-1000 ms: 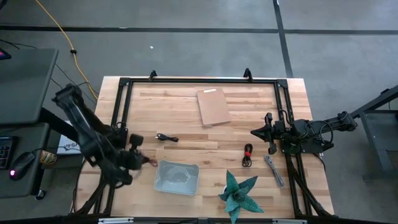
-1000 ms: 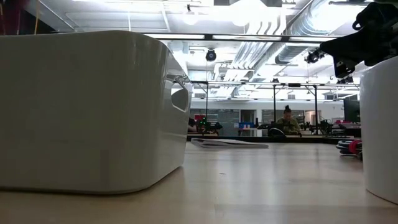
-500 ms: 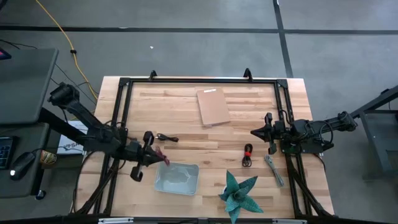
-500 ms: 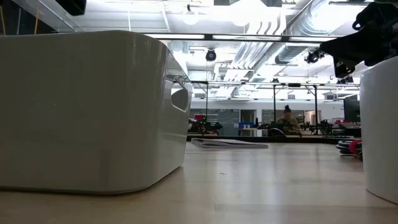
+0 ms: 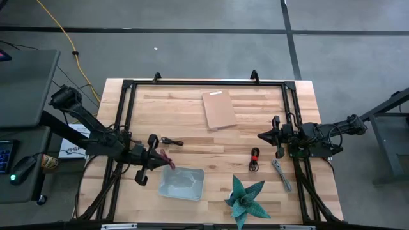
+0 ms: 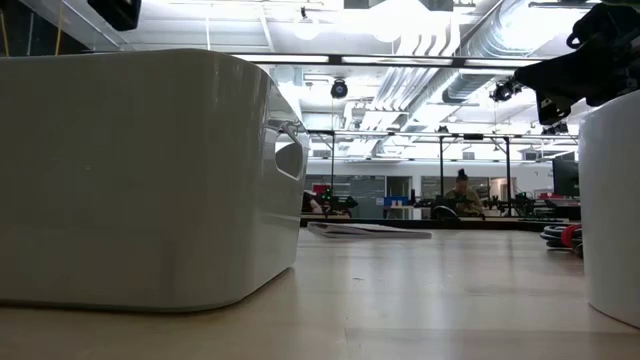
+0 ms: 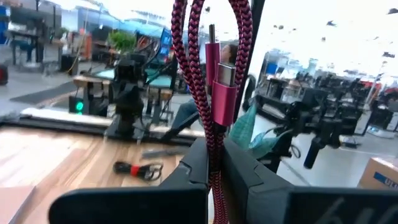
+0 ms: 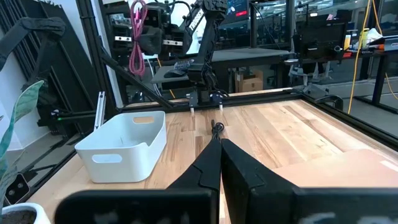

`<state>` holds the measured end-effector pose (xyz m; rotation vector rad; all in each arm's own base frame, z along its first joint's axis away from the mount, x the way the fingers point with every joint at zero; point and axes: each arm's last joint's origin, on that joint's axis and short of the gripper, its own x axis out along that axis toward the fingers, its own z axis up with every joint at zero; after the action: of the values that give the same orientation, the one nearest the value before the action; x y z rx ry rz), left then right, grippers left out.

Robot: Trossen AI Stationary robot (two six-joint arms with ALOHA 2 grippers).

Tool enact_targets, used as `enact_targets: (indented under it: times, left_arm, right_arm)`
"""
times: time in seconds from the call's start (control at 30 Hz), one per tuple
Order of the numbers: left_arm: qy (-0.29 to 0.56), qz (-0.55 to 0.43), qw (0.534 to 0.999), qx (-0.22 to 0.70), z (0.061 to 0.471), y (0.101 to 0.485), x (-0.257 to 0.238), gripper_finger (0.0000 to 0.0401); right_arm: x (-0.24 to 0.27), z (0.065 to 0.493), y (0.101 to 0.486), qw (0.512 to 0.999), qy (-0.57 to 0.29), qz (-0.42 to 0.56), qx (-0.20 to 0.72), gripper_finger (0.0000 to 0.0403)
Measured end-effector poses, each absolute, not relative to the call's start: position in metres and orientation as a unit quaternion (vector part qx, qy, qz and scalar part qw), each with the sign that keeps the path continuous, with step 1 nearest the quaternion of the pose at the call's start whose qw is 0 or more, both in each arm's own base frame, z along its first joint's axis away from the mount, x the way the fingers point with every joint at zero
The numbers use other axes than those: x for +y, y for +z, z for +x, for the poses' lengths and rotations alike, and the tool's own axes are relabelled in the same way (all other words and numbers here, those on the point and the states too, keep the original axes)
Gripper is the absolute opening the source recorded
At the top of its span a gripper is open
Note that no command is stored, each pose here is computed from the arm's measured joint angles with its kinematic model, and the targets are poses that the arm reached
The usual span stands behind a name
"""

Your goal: Pick and place USB-C Cables

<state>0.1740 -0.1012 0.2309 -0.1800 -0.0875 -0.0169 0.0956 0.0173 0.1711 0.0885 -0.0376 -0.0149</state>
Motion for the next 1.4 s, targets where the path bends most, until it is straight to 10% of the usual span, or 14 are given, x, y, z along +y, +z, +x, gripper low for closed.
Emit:
enact_targets:
  times: [0.7, 1.4]
  left_arm:
    - [-0.058, 0.039, 0.879, 0.472, 0.271, 0.23, -0.159, 0.0]
    - [-0.077, 0.003, 0.796, 0.6, 0.313, 0.155, -0.134, 0.0007]
  right_arm:
    - [0.017, 0.096, 0.171, 0.999, -0.007, 0.044, -0.019, 0.0]
    - [0.017, 0.096, 0.171, 0.999, -0.008, 0.044, -0.019, 0.0]
